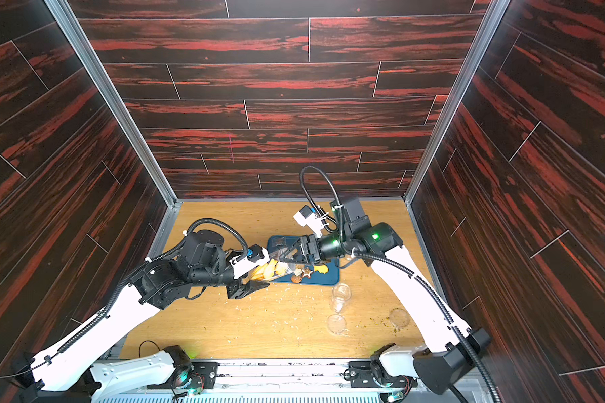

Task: Pour the cookies out of the jar
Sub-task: Unscrew the lid from the jar.

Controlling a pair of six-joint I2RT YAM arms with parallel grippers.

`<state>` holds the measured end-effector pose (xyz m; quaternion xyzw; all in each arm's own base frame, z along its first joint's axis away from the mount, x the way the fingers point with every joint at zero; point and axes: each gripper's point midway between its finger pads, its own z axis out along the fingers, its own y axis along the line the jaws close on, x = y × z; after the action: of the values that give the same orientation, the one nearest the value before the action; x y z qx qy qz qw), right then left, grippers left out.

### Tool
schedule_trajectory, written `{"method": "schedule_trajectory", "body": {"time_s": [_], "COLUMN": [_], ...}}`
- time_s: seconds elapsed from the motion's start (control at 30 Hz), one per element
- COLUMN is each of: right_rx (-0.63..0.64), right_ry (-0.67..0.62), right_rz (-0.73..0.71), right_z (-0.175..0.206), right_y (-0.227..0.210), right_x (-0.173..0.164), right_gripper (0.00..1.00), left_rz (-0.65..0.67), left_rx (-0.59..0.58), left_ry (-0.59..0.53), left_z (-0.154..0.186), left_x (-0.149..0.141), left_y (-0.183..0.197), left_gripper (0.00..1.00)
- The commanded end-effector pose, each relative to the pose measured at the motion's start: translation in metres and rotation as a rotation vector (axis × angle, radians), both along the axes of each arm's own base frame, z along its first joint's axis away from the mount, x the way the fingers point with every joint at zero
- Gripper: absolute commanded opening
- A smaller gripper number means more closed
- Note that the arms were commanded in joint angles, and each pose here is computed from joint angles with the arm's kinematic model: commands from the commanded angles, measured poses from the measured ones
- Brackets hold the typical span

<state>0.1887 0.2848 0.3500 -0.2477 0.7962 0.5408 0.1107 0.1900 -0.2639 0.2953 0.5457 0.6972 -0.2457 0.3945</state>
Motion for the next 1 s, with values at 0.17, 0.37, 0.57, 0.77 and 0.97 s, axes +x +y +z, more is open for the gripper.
{"method": "schedule_trajectory", "body": {"time_s": [0.17, 0.37, 0.57, 0.77, 0.97], "right_rx": [0.050, 0.112, 0.138, 0.138, 0.087], "right_ry": [-0.462, -0.666, -0.817, -1.092, -1.377], "right_rz": [-0.004, 0.071, 0.184, 0.216, 0.172], "right_z": [-0.003, -0.002, -0.014, -0.023, -0.017], "right_y": [-0.009, -0.008, -0.005, -0.010, -0.019], "right_x": [0.011, 0.006, 0.000, 0.001, 0.010], "right_gripper": [0.49, 0.48, 0.37, 0.31, 0.28], "left_rz": [-0.085, -0.099, -0.113, -0.135, -0.122], "left_rx": [-0.082, -0.087, -0.094, -0.106, -0.104], "left_ry": [0.012, 0.019, 0.031, 0.062, 0.077], "left_z": [0.020, 0.021, 0.021, 0.019, 0.015], "left_x": [-0.014, -0.015, -0.017, -0.024, -0.025], "left_y": [-0.010, -0.013, -0.014, -0.016, -0.013], "left_gripper": [0.42, 0.42, 0.42, 0.42, 0.42]}}
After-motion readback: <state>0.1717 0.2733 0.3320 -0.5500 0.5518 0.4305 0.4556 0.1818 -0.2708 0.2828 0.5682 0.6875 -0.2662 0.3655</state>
